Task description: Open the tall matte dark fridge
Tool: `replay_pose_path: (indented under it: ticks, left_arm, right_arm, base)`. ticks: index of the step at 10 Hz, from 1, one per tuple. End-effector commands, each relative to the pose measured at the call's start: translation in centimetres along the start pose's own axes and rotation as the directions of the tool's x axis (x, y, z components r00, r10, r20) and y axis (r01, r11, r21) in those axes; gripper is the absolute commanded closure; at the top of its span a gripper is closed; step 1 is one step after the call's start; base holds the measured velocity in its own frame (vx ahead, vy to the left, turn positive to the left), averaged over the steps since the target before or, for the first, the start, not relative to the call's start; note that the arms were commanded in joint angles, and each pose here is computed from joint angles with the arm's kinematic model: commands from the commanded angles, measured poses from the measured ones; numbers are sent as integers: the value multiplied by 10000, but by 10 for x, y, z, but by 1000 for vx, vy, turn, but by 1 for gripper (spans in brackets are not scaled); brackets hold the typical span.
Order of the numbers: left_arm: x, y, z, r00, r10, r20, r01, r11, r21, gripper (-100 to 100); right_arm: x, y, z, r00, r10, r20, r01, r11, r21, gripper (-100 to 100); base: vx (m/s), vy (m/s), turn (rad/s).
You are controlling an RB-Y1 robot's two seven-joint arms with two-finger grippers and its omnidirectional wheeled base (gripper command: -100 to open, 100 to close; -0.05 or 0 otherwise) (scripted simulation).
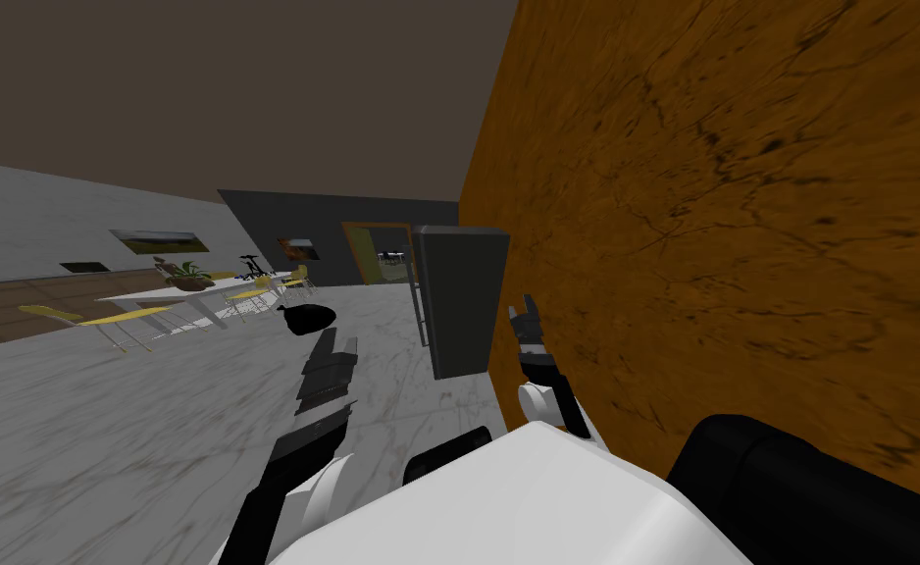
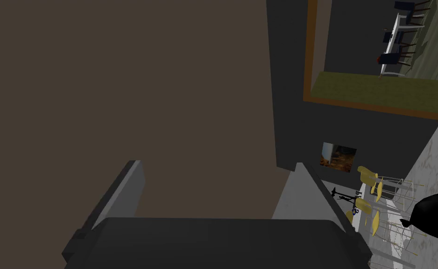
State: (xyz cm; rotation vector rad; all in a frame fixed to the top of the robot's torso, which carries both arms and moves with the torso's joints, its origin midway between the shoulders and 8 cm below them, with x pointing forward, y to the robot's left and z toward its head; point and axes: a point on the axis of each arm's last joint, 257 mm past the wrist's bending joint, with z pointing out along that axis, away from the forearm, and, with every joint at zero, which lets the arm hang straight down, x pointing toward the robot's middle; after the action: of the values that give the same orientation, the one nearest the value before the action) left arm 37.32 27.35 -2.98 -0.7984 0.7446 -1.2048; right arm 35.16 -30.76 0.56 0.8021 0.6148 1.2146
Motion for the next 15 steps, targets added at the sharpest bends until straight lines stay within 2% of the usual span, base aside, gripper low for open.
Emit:
replay_pose_path:
  ticks: [1, 9, 10, 12, 13, 15]
  left_arm:
    - [0, 0, 0, 10000, 0, 0, 0, 10000, 0, 0]
    - [0, 0, 0, 10000, 0, 0, 0, 10000, 4, 0]
    - [0, 0, 0, 10000, 0, 0, 0, 10000, 5, 0]
    - [0, 0, 0, 10000, 0, 0, 0, 10000, -3, 0]
    - [0, 0, 0, 10000, 0, 0, 0, 10000, -4, 0]
    - [0, 0, 0, 10000, 0, 0, 0, 10000, -4, 0]
  right_arm:
    - [0, 0, 0, 10000, 0, 0, 0, 10000, 0, 0]
    - [0, 0, 0, 10000, 0, 0, 0, 10000, -5, 0]
    - [8, -4, 0, 9978, -398, -533, 403, 9992, 68, -100]
    - [21, -14, -1, 9860, -1090, -1265, 1126, 9934, 213, -100]
    - [21, -14, -1, 9847, -1124, -1331, 1160, 9930, 201, -100]
    - [35, -30, -4, 9561, -2018, -2125, 2138, 9762, 349, -100]
  base:
    - [0, 0, 0]
    - [0, 0, 0]
    - [12, 7, 23]
    - [18, 19, 43]
    - [20, 20, 16]
    - [31, 21, 52]
